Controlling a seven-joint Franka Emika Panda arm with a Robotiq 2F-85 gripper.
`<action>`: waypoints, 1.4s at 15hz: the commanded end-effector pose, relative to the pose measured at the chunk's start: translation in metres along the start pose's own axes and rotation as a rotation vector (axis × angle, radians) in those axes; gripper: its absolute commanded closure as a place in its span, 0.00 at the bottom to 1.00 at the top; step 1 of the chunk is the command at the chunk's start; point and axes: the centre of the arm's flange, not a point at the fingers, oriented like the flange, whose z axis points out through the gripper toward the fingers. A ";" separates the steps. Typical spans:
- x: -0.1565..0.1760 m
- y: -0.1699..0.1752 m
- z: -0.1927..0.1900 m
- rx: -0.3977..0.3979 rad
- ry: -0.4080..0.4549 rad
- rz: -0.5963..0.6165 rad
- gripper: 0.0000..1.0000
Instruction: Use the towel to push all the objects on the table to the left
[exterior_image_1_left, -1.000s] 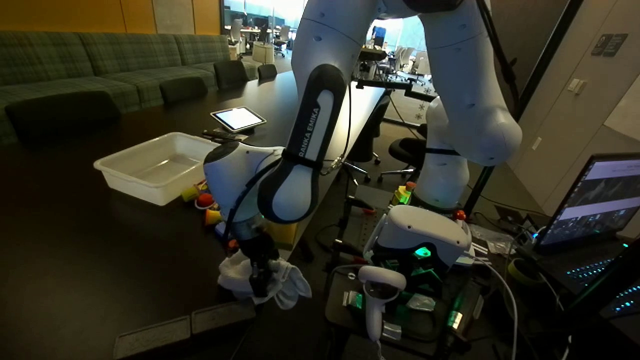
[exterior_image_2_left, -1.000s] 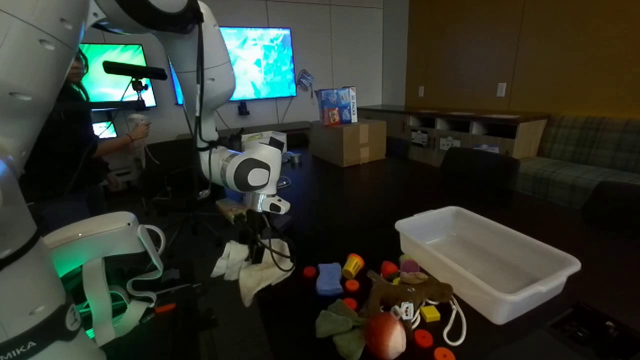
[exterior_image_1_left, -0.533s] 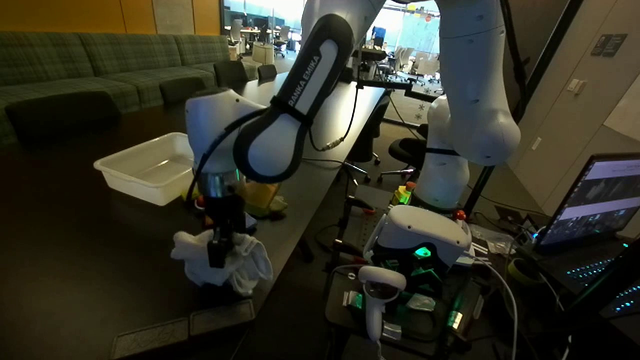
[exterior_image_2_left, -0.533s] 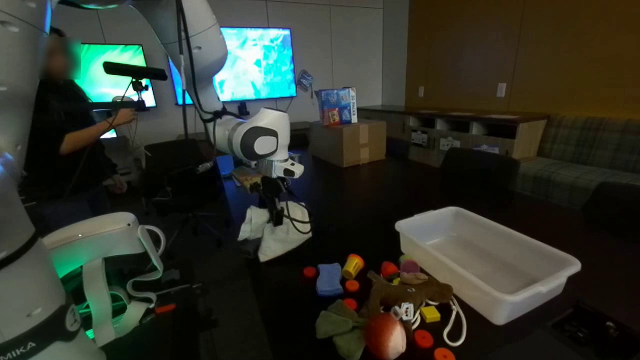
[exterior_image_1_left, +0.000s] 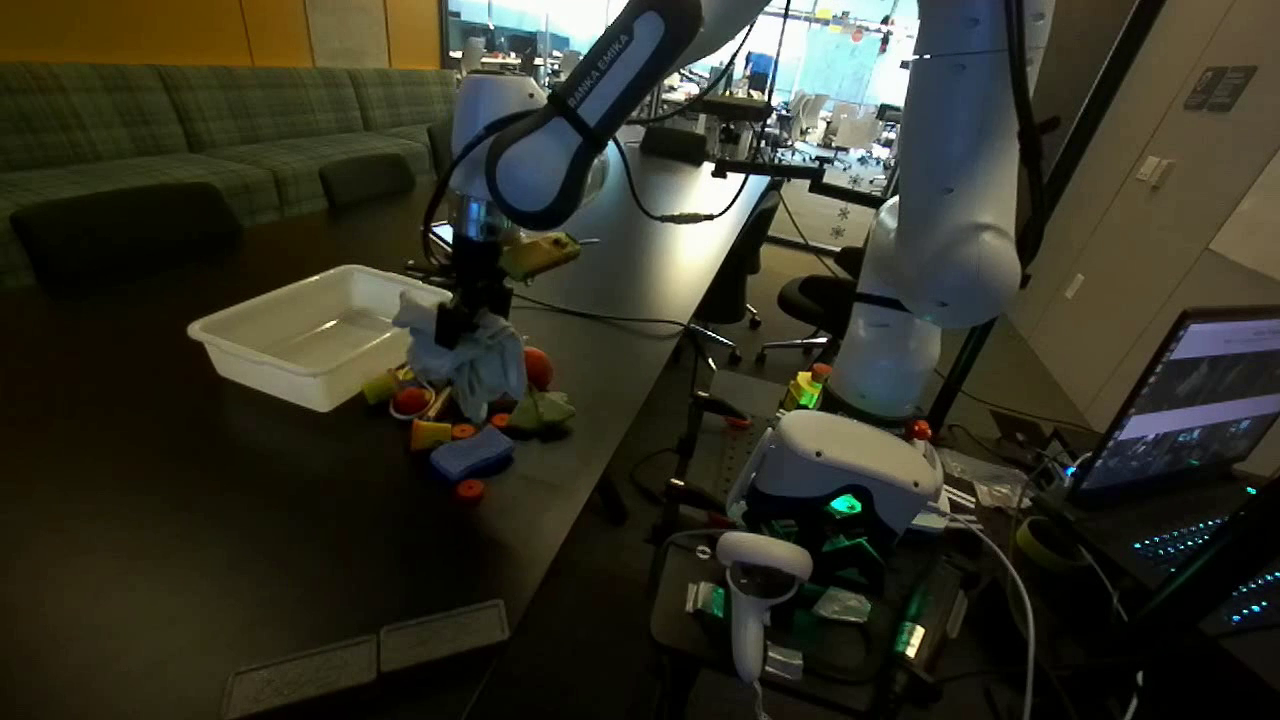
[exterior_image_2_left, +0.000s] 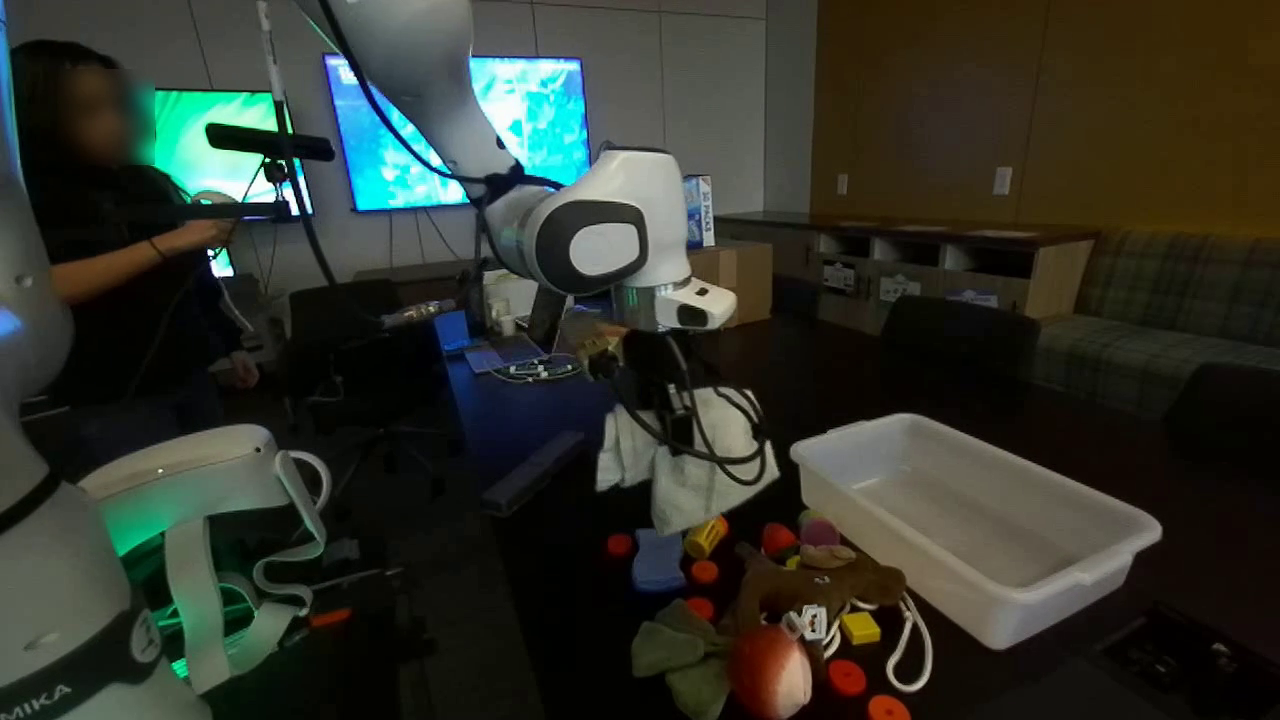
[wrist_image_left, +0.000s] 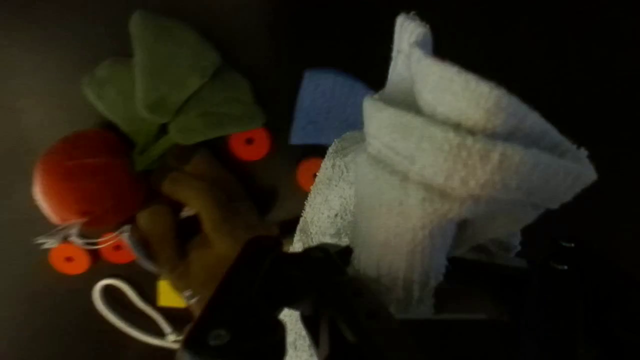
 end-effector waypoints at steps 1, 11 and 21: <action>0.025 0.079 -0.013 -0.062 0.099 0.113 0.97; 0.044 0.243 0.065 -0.391 0.066 0.267 0.97; 0.005 0.241 0.172 -0.542 -0.126 0.159 0.96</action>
